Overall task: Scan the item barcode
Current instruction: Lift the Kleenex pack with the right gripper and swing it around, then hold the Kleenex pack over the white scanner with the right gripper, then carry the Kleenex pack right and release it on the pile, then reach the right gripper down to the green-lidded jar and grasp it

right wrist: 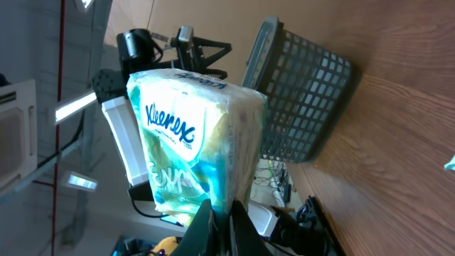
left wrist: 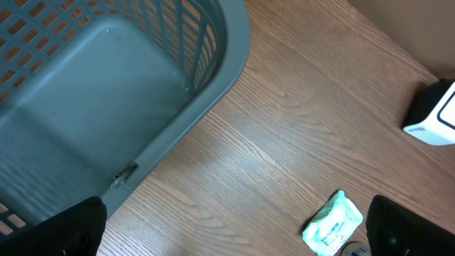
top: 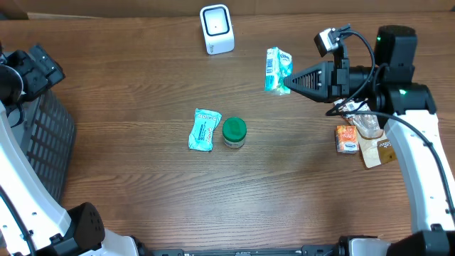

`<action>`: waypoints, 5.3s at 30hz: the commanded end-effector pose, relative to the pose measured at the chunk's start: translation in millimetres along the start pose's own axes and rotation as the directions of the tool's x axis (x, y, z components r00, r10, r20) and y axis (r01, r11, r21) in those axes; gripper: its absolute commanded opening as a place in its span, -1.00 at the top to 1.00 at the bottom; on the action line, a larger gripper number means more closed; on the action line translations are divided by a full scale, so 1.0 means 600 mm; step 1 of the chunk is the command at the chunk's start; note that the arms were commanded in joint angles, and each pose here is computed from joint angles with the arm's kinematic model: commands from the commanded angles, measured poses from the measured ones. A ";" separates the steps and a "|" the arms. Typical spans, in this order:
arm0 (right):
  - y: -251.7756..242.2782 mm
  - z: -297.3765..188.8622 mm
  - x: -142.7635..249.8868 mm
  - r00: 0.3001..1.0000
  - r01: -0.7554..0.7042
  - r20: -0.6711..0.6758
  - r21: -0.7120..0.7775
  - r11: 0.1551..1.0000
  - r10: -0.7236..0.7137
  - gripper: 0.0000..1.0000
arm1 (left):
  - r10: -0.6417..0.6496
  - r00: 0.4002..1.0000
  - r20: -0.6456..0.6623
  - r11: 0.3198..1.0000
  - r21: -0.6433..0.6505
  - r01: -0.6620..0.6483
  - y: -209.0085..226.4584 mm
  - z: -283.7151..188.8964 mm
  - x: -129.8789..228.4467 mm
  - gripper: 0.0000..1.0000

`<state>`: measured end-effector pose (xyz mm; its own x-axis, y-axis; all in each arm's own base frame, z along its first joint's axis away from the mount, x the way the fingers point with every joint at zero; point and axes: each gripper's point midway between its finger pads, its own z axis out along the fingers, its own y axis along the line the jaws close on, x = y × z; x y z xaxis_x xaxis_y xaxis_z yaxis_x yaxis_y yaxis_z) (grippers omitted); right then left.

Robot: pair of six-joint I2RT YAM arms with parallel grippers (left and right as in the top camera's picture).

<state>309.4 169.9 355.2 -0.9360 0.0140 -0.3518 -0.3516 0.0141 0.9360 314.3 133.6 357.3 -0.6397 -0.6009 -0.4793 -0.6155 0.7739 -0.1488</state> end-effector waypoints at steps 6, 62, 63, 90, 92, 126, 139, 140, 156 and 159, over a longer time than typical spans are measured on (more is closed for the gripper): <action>0.031 0.014 0.003 0.997 0.076 -0.019 -0.005 0.997 -0.076 0.92 | 0.018 0.999 0.028 1.000 0.003 -0.018 0.001 -0.015 -0.002 -0.99; -0.539 0.182 -0.365 0.515 0.445 -0.783 0.591 -0.673 -0.348 0.92 | 0.018 0.999 0.028 1.000 0.003 -0.018 0.001 -0.015 -0.002 -1.00; -0.538 0.185 -0.363 0.503 0.457 -0.800 0.568 -0.685 -0.328 0.92 | 0.018 0.999 0.028 1.000 0.003 -0.018 0.001 -0.015 -0.002 -0.99; -0.165 0.101 -0.129 0.949 0.211 -0.172 0.969 0.130 -0.264 0.92 | 0.018 0.999 0.028 1.000 0.003 -0.018 0.001 -0.015 -0.002 -0.99; -0.161 0.043 -0.082 0.989 0.105 -0.091 0.986 0.126 -0.117 0.92 | 0.018 0.999 0.028 1.000 0.003 -0.018 0.001 -0.015 -0.002 -0.99; -0.379 -0.085 0.034 0.926 -0.211 0.037 0.877 0.432 0.377 0.10 | 0.019 0.999 0.028 1.000 0.003 -0.019 0.000 -0.015 -0.002 -0.99; -0.373 0.146 0.079 0.953 0.154 -0.242 0.905 0.397 0.181 -0.61 | 0.019 0.999 0.028 1.000 0.003 -0.019 0.000 -0.015 -0.002 -0.99; -0.374 0.150 0.081 0.952 0.178 -0.256 0.910 0.375 0.167 -0.95 | 0.019 0.999 0.028 1.000 0.003 -0.019 0.000 -0.015 -0.002 -0.99; -0.389 0.179 0.102 0.957 0.261 -0.278 0.948 0.184 0.077 -0.78 | 0.019 0.999 0.028 1.000 0.003 -0.019 0.000 -0.015 -0.002 -1.00; -0.406 0.173 0.109 0.983 0.132 -0.150 0.979 0.157 0.104 -0.66 | 0.019 0.999 0.028 1.000 0.003 -0.019 0.000 -0.015 -0.002 -0.99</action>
<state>337.4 278.3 108.5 -0.9323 -0.2526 -0.2588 -0.2821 0.9558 0.0834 314.2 133.5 357.3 -0.6397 -0.6009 -0.4793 -0.6155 0.7739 -0.1488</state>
